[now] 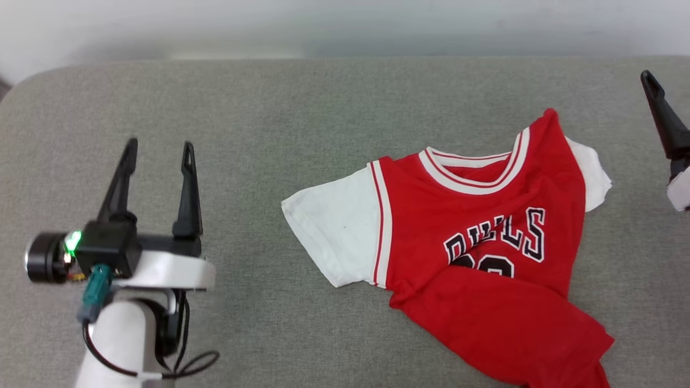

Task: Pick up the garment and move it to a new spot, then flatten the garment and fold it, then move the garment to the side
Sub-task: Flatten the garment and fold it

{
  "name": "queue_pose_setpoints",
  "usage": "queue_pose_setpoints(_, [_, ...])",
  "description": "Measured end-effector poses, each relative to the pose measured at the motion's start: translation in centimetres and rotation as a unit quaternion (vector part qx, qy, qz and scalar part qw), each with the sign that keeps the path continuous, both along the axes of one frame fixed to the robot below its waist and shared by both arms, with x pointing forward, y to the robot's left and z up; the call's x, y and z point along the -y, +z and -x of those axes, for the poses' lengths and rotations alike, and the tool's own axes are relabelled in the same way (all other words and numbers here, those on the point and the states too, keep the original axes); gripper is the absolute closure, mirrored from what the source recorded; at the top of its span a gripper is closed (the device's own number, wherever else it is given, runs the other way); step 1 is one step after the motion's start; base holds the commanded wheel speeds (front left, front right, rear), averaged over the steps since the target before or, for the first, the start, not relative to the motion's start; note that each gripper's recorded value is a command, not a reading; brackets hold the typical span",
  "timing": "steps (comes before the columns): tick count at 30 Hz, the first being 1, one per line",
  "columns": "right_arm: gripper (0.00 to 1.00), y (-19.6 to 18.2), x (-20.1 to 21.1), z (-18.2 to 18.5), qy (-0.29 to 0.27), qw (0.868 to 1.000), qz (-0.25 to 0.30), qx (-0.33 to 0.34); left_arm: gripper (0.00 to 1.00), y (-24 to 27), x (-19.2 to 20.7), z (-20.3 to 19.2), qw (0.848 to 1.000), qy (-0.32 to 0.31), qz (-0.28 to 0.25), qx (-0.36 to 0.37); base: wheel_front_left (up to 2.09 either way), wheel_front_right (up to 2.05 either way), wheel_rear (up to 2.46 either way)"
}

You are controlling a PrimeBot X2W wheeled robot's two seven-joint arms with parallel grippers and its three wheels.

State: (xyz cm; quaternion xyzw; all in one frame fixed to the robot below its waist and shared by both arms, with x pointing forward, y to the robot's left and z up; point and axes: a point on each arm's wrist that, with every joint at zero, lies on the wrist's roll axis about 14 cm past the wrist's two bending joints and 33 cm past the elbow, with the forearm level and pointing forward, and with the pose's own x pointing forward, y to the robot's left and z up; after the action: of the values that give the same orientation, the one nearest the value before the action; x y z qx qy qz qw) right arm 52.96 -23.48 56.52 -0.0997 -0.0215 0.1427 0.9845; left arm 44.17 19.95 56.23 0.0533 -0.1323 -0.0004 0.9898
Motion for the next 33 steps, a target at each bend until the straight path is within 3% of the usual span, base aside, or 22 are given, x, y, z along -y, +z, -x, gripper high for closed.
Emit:
queue_pose_setpoints(4, [0.00,1.5,-0.4,2.2,-0.017,0.998,-0.015,0.059,0.00,2.5,1.3,-1.5,0.998,-0.042,-0.021,0.029,0.00,0.00,0.00])
queue_pose_setpoints(10, [0.00,2.1,-1.7,6.8,-0.042,0.992,-0.034,0.117,0.00,5.3,2.9,-4.8,0.994,-0.089,-0.057,-0.003,0.00,0.00,0.00])
queue_pose_setpoints(14, [0.00,2.0,-2.4,9.2,-0.059,0.990,-0.043,0.123,0.00,5.2,4.4,-6.9,0.988,-0.117,-0.068,-0.071,0.00,0.00,0.00])
queue_pose_setpoints(17, [0.00,1.8,-2.8,10.3,-0.066,0.990,-0.043,0.120,0.00,4.2,6.5,-8.0,0.973,-0.157,-0.089,-0.141,0.00,0.00,0.00])
queue_pose_setpoints(23, [0.00,1.3,-2.9,11.0,-0.075,0.990,-0.037,0.115,0.00,0.5,9.1,-8.7,0.920,-0.219,-0.126,-0.299,0.00,0.00,0.00])
queue_pose_setpoints(33, [0.00,-0.4,-2.3,9.8,-0.084,0.991,-0.028,0.098,0.00,-8.6,9.8,-7.2,0.795,-0.256,-0.171,-0.523,0.00,0.00,0.00])
